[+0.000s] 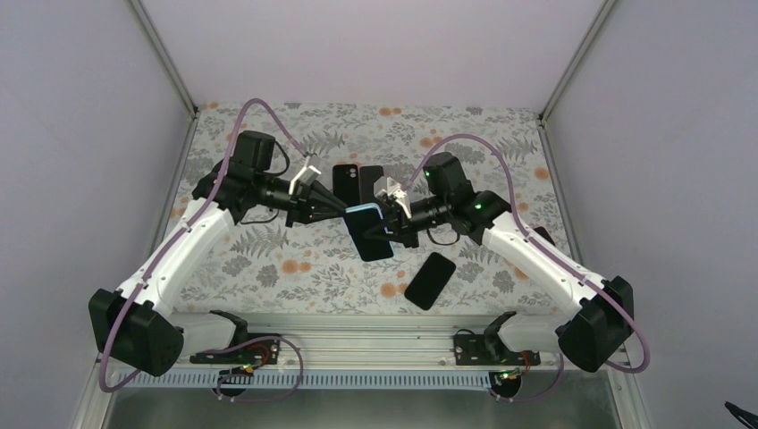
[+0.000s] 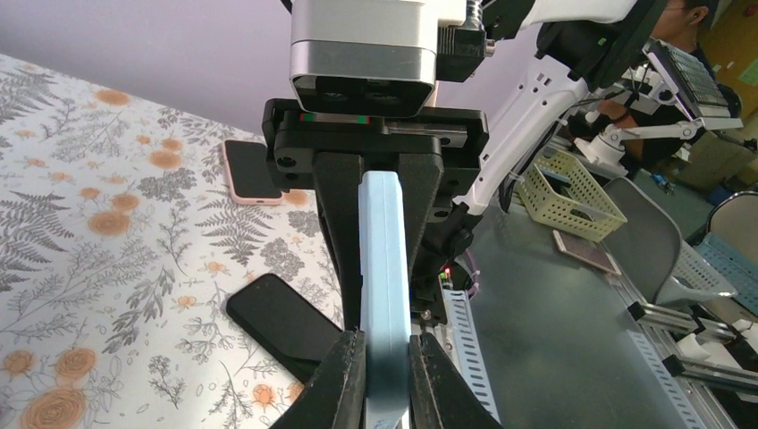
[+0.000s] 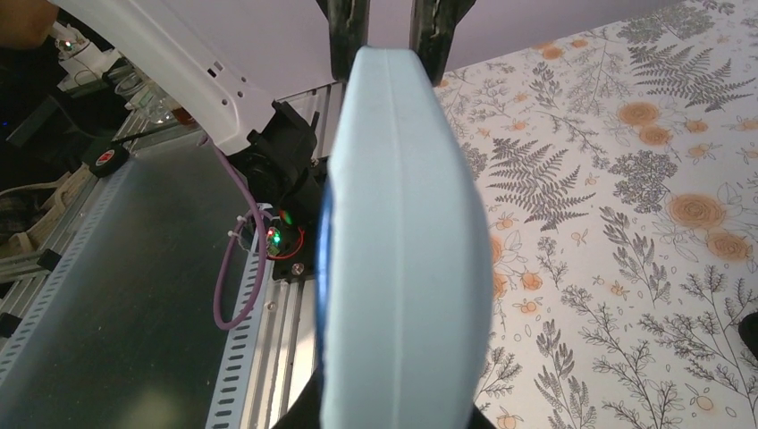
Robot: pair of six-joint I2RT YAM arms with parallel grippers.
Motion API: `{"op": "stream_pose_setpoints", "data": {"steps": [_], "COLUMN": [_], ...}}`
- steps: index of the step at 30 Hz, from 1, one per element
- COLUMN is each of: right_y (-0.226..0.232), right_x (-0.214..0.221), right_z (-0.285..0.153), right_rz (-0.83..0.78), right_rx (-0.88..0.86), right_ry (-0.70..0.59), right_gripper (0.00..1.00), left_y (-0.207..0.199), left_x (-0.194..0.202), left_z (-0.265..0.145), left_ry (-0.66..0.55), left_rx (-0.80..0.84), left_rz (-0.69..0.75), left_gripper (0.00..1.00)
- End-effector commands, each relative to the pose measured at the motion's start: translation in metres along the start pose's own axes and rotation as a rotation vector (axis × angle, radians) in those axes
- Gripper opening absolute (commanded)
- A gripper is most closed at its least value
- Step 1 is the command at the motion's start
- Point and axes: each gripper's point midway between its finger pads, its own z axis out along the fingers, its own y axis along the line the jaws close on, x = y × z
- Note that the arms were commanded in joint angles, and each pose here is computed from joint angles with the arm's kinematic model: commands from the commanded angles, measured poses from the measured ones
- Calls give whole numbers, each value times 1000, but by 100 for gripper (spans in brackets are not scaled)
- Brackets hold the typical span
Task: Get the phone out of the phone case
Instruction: Remove the phone case from the phone.
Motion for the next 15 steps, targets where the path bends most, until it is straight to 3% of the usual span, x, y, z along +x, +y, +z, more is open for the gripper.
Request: {"op": "stream_pose_setpoints", "data": {"steps": [1,15], "right_y": [57,66], "right_x": [-13,-6], "right_z": [-13,-15], "right_rz": [-151,-188], "right_rx": [-218,-230], "right_ry": [-78,-74], "right_gripper": [4,4], "left_y": [32,44], "left_x": [4,10], "left_z": [-6,-4], "left_ry": [11,24], "left_rx": [-119,-144], "left_rz": [5,-20], "left_gripper": [3,2]}}
